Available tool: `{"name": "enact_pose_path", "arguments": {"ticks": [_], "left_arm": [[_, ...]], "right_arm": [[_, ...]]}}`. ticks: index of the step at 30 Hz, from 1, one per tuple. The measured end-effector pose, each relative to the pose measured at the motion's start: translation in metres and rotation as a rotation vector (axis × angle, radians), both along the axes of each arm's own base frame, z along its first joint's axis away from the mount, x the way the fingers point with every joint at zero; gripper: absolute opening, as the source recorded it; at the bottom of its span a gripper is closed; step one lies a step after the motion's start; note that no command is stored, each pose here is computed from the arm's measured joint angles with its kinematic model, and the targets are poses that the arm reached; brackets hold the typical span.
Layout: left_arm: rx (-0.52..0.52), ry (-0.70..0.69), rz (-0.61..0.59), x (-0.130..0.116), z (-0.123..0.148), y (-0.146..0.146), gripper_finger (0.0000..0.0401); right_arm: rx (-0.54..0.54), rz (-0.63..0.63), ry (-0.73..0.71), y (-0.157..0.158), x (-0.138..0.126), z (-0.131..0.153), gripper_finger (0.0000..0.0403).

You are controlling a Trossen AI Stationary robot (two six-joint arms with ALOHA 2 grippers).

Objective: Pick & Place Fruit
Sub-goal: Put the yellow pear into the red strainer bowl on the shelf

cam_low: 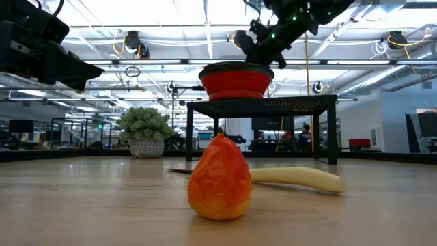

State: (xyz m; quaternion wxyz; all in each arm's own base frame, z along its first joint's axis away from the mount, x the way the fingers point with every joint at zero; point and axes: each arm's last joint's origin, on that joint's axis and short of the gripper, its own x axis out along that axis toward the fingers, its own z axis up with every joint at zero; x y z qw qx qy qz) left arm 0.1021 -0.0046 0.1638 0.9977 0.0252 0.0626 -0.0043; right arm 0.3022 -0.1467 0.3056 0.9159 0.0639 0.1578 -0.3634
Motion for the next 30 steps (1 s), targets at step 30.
{"name": "enact_pose_path", "arguments": {"ticks": [30], "left_arm": [[0.004, 0.000, 0.000, 0.0000, 0.0000, 0.0000, 0.0026]], "right_arm": [[0.098, 0.046, 0.011, 0.0001, 0.0010, -0.0090, 0.0008]]}}
